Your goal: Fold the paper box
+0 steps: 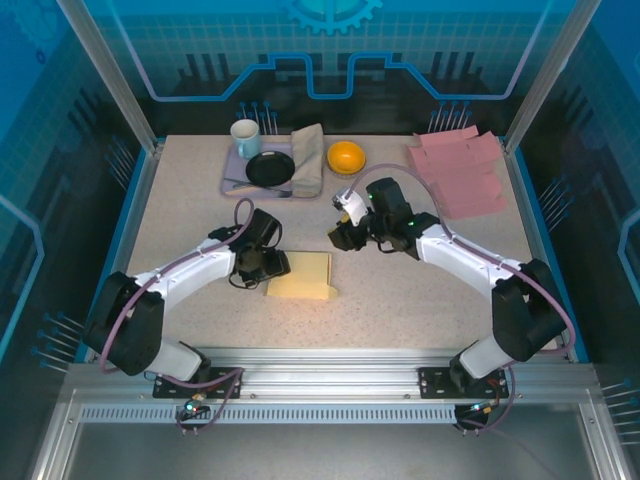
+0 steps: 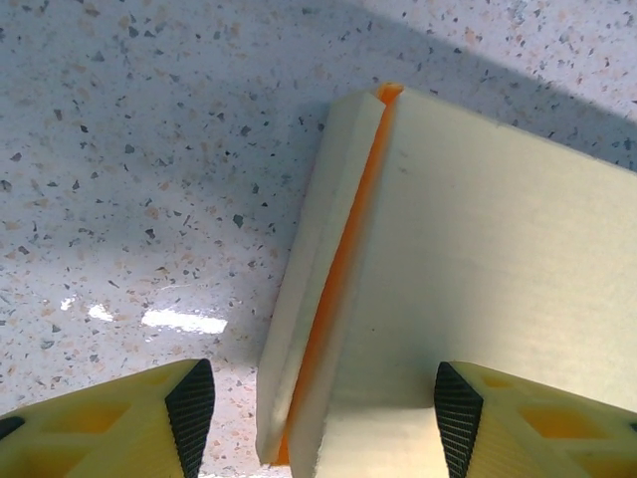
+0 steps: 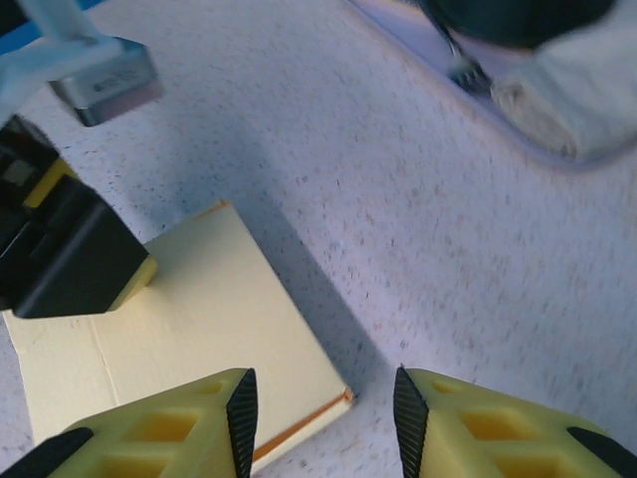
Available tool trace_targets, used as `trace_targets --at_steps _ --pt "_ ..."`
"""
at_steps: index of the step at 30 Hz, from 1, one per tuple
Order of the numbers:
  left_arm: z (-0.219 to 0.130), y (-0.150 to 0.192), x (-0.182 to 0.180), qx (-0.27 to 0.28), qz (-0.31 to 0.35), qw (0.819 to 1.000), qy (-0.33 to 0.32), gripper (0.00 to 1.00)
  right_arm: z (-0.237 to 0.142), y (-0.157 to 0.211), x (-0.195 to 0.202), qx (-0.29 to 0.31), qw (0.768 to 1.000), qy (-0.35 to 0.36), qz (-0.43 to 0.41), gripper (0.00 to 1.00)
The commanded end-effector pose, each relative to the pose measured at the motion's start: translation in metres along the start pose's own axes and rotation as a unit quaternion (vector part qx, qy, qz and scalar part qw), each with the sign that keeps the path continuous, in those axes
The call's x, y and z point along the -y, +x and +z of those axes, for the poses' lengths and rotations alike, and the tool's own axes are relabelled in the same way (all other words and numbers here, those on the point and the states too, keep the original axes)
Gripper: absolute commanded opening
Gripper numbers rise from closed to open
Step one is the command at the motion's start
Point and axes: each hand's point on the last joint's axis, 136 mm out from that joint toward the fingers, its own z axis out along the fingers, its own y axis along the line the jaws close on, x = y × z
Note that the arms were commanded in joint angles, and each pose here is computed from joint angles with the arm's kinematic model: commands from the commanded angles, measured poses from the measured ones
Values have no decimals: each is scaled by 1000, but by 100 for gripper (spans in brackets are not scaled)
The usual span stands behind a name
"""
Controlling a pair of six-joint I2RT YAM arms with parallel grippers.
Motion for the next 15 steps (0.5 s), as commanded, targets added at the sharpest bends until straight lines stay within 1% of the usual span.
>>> trace_targets --at_steps 1,3,5,9,12,15 --pt "0 3 -5 8 -3 1000 -4 63 13 22 -19 -62 994 35 85 45" --pt "1 4 -6 9 -3 1000 -5 63 20 29 -33 -75 992 42 96 48" --pt "2 4 -7 10 -4 1000 -7 63 25 35 -37 -79 989 54 114 48" --pt "5 5 -9 11 -9 1000 -7 63 38 48 -35 -98 984 75 127 48" --pt "9 5 -9 9 -14 1000 -7 62 51 60 -32 -131 980 76 126 48" --pt "13 4 -7 8 -15 1000 -8 60 61 71 -30 -148 978 77 127 48"
